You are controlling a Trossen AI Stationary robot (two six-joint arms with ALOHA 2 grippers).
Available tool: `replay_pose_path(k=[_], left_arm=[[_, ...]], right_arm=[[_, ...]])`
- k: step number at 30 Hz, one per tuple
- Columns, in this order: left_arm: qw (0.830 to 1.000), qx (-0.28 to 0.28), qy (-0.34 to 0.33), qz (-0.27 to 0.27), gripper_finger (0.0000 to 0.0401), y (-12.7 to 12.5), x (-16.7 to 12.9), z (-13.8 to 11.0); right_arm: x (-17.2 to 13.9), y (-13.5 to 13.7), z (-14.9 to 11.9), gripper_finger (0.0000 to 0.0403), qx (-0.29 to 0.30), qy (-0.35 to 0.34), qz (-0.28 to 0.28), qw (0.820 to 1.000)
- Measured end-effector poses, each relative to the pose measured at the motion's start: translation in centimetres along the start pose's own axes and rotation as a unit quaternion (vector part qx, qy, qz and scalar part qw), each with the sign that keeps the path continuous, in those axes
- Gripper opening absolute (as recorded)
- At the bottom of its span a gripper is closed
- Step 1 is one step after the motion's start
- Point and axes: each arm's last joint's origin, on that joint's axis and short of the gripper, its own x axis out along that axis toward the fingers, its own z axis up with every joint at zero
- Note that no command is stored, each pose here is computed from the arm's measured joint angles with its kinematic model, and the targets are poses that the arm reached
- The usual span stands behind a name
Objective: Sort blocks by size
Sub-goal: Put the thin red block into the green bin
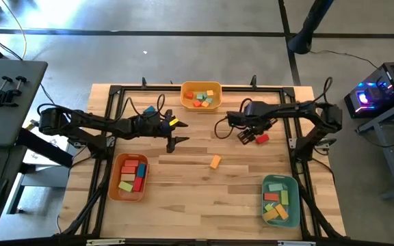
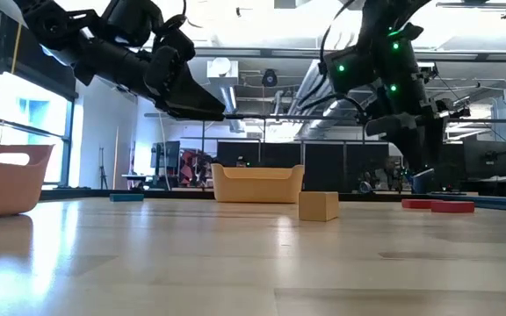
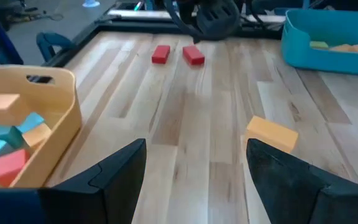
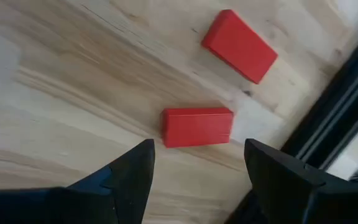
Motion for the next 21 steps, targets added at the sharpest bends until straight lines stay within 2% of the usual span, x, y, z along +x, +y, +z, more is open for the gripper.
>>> replay_pose_path(k=[5, 11, 17, 21], left_arm=[[1.000, -0.002, 0.016, -0.001, 0.0264, 0.0, 0.0, -0.3], [1.000, 0.002, 0.017, -0.004, 0.0264, -0.2, 0.0, -0.3], [1.000, 0.004, 0.011, -0.004, 0.0264, -0.2, 0.0, -0.2], [1.000, 0.003, 0.008, -0.004, 0.0264, -0.2, 0.0, -0.1]], right_arm=[[0.5, -0.4, 0.1, 0.0245, 0.010, 0.028, 0.012, 0.999], [3.8, -0.1, -1.2, 0.0241, -0.026, 0.062, 0.027, 0.997], [6.0, 0.7, -1.4, 0.0202, -0.052, 0.044, 0.094, 0.993], [5.6, 1.4, -1.0, 0.0170, -0.085, 0.018, 0.128, 0.988]])
